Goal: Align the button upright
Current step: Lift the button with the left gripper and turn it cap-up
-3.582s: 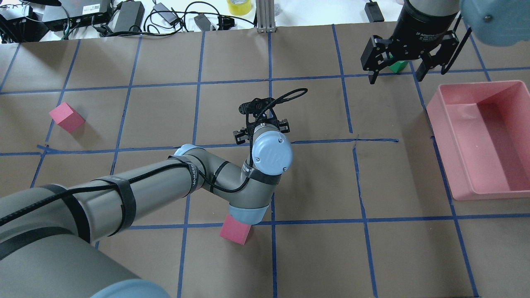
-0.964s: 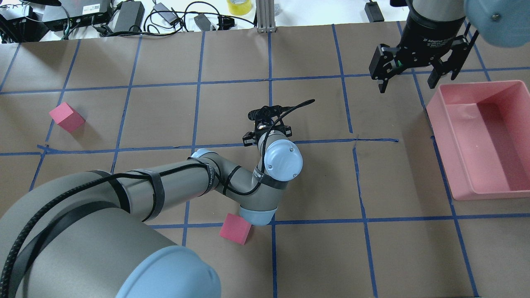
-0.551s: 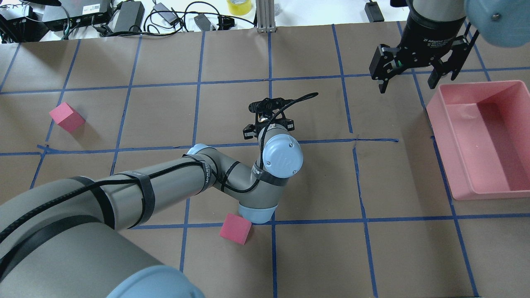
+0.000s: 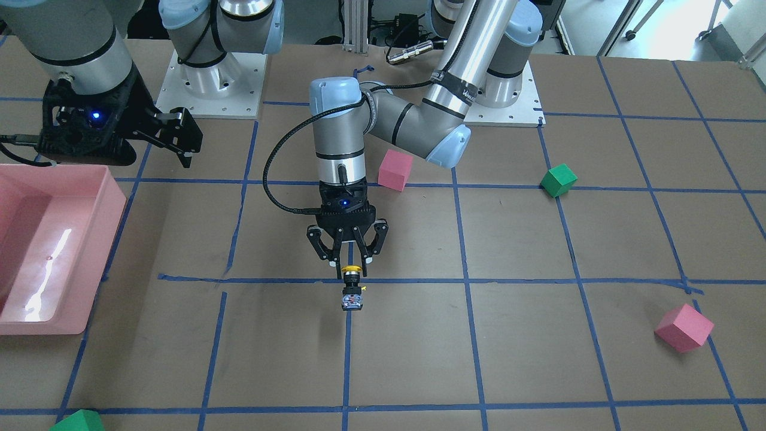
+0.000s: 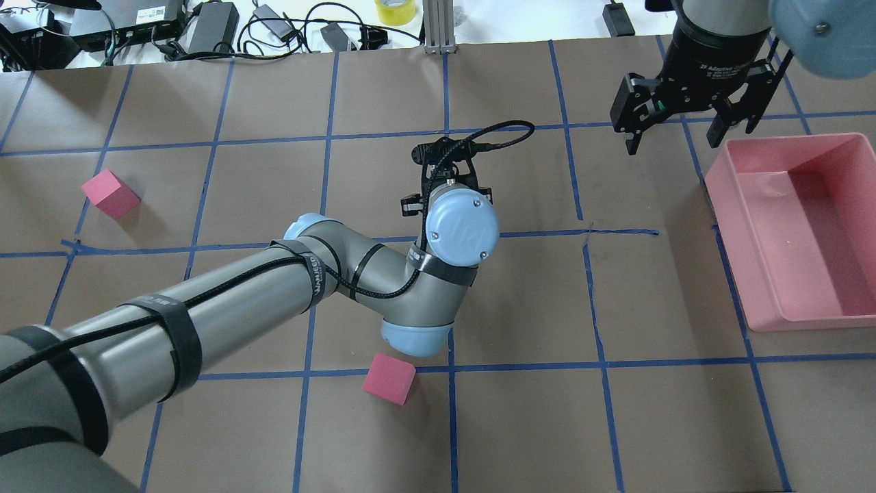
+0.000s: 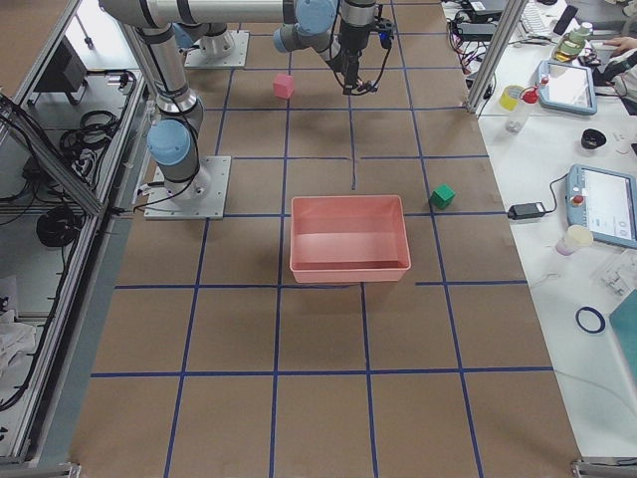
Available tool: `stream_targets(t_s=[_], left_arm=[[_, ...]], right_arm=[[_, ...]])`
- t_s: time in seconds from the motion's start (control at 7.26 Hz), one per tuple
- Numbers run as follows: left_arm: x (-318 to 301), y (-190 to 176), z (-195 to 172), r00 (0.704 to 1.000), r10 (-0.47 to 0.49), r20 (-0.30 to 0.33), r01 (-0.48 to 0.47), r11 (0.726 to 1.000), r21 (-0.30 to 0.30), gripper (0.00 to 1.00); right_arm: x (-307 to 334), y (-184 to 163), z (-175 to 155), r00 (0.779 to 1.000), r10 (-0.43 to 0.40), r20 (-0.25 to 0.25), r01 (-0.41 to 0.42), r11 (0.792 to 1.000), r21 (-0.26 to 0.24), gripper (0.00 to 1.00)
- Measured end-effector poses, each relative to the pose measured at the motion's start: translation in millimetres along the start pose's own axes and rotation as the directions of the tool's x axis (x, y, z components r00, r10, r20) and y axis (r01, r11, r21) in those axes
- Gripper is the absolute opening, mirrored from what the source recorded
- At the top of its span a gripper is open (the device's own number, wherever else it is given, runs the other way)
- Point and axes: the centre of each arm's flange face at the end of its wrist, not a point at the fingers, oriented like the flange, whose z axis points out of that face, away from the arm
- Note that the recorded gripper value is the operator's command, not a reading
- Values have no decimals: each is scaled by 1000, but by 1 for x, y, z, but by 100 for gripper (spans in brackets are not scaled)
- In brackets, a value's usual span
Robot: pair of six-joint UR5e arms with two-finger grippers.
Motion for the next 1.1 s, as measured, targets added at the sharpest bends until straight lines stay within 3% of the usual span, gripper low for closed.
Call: stream_targets(t_s=[0.28, 0.55, 0.83, 0.96, 1.1], left_arm=[[-7, -18, -19, 1000, 8, -11, -9, 994, -110, 8], [-19, -28, -30, 998, -19, -62, 2, 967, -256, 8], [-21, -39, -41, 997, -43, -58, 15, 907, -422, 7], [-19, -48, -43, 996, -77, -46, 42, 856, -515, 7], [-20, -57, -38, 992, -123, -29, 82, 802, -591, 0]], right_arm=[[0, 0, 0, 1000, 0, 1, 0, 1000, 0, 100], [0, 0, 1, 1000, 0, 0, 0, 1000, -1, 100], [0, 0, 0, 1000, -1, -2, 1, 1000, 0, 100], [0, 1, 0, 1000, 0, -2, 0, 1000, 0, 100], [0, 1, 0, 1000, 1, -2, -1, 1000, -1, 100]])
